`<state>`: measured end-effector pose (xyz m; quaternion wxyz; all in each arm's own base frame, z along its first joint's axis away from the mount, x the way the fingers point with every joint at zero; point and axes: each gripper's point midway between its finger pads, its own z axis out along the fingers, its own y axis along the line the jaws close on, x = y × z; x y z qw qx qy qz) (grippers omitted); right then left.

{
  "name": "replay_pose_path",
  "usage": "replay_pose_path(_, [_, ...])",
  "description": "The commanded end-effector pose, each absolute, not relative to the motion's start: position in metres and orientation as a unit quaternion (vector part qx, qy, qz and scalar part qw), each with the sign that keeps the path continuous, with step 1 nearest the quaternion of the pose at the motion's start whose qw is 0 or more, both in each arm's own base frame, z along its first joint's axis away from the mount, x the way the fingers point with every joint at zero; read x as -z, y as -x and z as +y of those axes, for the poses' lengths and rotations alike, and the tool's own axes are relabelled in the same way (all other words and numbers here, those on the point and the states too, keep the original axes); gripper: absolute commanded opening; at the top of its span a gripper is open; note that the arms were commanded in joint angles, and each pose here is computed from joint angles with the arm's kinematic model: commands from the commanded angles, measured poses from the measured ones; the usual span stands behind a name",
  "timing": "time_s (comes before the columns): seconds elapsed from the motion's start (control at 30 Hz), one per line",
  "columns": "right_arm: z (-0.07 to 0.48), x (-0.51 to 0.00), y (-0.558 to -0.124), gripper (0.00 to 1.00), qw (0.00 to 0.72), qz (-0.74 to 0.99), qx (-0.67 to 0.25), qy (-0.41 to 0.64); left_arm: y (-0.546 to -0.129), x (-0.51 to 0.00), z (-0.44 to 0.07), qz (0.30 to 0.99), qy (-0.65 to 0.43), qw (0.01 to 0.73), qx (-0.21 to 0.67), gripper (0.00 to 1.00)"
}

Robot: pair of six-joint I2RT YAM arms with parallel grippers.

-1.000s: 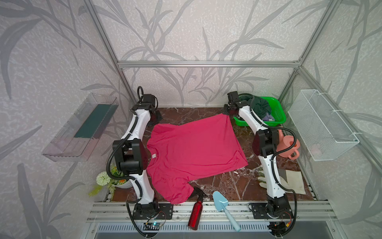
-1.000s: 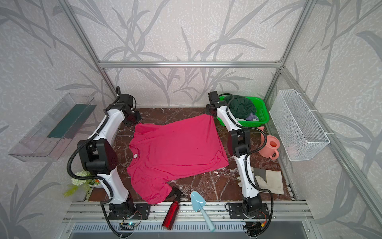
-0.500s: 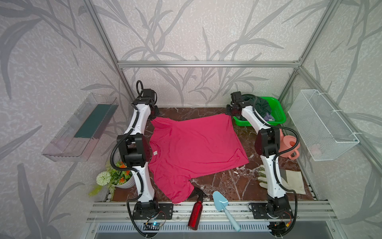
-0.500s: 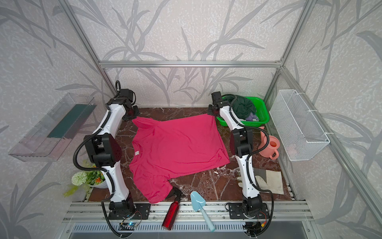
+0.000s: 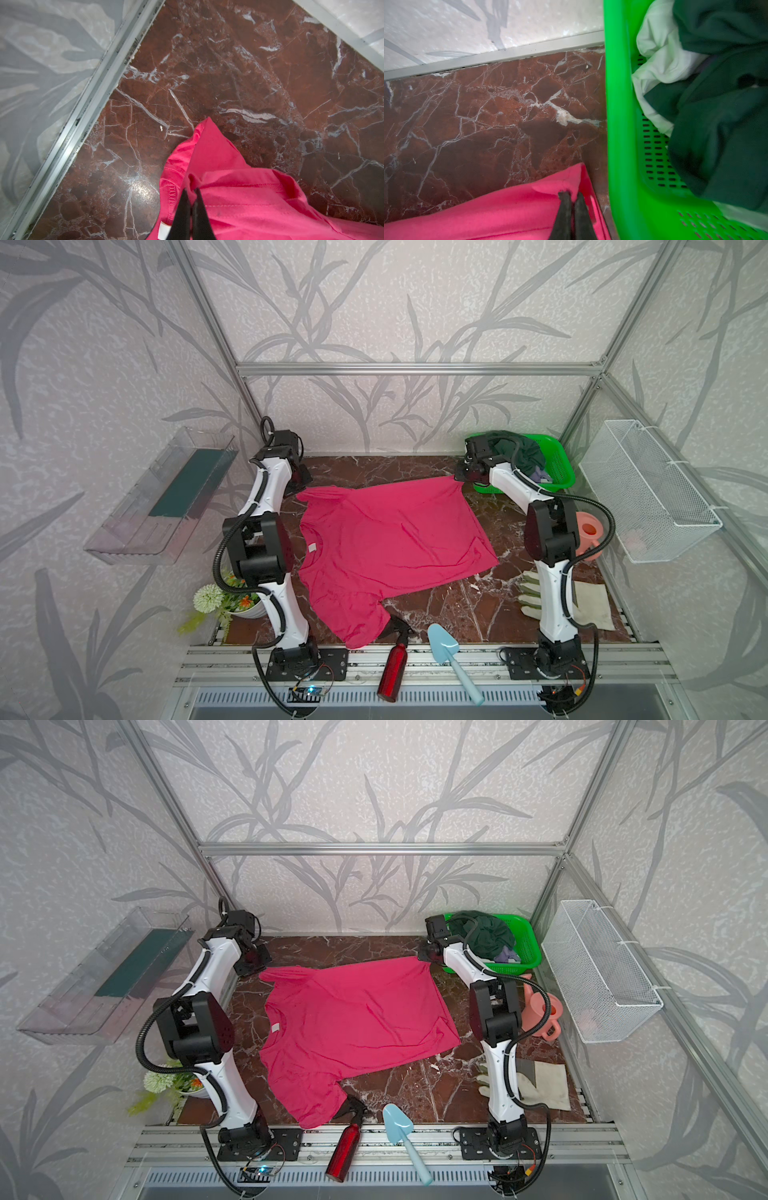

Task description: Fold and stack the t-shirts

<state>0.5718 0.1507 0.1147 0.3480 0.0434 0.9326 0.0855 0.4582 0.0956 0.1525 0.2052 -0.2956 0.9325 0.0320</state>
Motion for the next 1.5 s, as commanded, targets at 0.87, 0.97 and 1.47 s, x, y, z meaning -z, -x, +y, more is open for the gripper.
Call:
replay_pose_path(0.87, [0.111,-0.120,-0.539,0.00,0.431,0.899,-0.031,-0.062,-0.367,-0.111,0.065,0.922,0.359,0.141,0.016,0.00])
replay_pose_path(0.97, [0.107,-0.108,-0.530,0.00,0.415,0.907,-0.022,-0.068,-0.359,-0.102,0.061,0.923,0.362,0.129,0.024,0.00])
replay_pose_path(1.47, [0.087,-0.077,-0.493,0.06,0.394,0.909,-0.008,-0.134,-0.300,-0.074,0.045,0.917,0.385,0.099,0.035,0.04])
